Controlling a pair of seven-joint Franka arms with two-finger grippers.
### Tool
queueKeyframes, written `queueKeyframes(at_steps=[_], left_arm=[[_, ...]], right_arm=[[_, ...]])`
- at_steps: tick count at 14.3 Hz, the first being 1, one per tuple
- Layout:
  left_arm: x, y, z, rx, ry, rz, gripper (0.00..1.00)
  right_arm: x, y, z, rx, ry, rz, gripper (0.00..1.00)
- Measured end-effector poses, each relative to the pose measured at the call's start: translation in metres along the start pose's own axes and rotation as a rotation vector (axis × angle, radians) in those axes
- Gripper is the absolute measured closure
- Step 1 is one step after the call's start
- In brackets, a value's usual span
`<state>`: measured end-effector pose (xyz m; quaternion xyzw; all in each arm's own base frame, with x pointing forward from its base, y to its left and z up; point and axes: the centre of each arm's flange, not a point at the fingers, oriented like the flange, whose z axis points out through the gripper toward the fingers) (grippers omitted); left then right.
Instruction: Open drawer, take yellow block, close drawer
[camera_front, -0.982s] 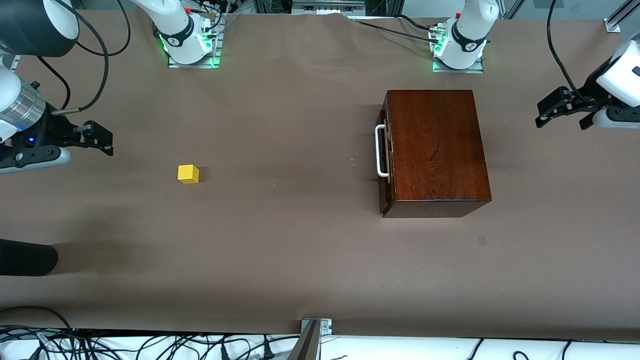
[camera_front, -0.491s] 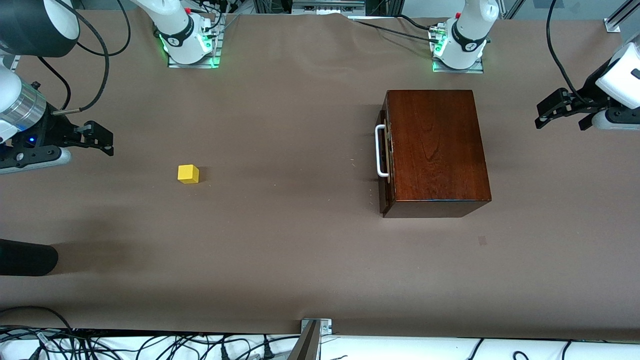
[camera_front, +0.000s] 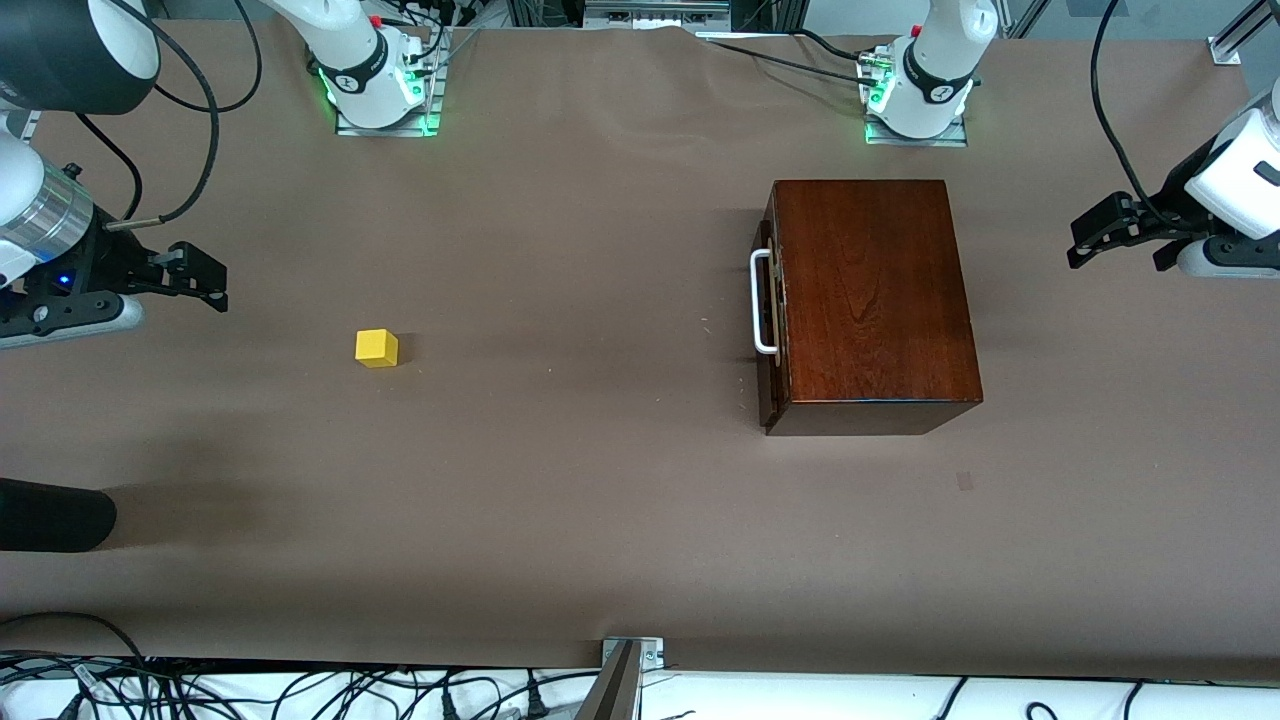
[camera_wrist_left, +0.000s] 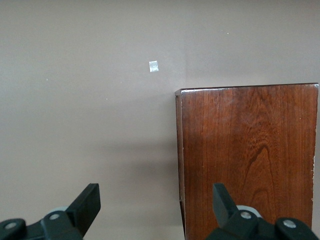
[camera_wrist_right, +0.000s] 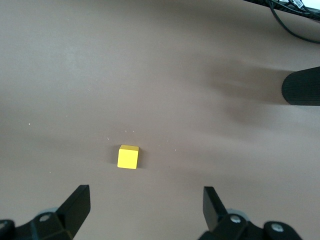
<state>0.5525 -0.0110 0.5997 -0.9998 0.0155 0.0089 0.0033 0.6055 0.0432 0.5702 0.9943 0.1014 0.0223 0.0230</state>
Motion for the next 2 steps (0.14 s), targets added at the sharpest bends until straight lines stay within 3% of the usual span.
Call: queueKeyframes(at_steps=[2], left_arm=[[0.0018,-0.0009,-0.0008,0.000,0.003,0.018,0.00]], right_arm=[[0.0000,0.0000,-0.0001,0.000,0.000,0.000,0.00]])
